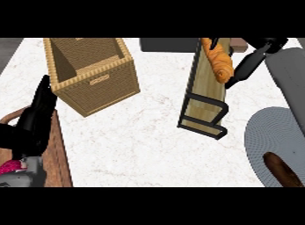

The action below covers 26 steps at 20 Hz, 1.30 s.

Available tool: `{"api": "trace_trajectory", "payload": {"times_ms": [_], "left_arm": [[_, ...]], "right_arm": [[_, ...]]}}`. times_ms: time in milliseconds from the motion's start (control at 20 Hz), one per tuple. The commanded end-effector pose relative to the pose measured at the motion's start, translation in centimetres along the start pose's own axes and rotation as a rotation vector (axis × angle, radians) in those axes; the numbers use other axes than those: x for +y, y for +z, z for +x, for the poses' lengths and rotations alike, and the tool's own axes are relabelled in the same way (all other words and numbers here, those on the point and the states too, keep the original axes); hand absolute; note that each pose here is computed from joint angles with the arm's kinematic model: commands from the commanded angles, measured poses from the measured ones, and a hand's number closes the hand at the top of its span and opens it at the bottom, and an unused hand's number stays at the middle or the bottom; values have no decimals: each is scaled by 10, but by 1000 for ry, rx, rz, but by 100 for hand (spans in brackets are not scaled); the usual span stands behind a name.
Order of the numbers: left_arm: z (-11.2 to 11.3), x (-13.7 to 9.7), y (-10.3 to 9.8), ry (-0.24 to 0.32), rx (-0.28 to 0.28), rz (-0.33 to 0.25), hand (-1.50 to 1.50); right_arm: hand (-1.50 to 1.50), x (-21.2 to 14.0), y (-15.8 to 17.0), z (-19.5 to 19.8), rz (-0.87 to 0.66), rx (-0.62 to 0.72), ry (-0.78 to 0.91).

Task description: Pick the croissant from the placemat and place it in the tiered shelf

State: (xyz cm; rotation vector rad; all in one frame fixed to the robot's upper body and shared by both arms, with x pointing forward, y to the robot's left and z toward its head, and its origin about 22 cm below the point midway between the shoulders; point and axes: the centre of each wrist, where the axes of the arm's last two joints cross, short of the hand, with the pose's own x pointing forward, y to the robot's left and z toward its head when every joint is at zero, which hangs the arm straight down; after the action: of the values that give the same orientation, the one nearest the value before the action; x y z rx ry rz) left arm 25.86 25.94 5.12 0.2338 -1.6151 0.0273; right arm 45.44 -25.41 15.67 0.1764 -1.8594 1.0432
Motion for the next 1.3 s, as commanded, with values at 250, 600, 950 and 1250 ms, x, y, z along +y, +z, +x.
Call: {"api": "trace_trajectory", "payload": {"times_ms": [250,600,950,1250], "left_arm": [[18,-3,-2,4,1,4,0],[18,-2,-9,-7,-31,-12,0],[21,-2,-8,4,-51,-50,0],[18,-15,-6,15,-51,-66,0]], "right_arm": [[-150,-23,1,5,-79,-59,-237],[-150,-109,59,31,-266,71,-248],[-150,-138,117,31,-340,139,-240],[-150,-159,159,44,-309,128,-256]]}}
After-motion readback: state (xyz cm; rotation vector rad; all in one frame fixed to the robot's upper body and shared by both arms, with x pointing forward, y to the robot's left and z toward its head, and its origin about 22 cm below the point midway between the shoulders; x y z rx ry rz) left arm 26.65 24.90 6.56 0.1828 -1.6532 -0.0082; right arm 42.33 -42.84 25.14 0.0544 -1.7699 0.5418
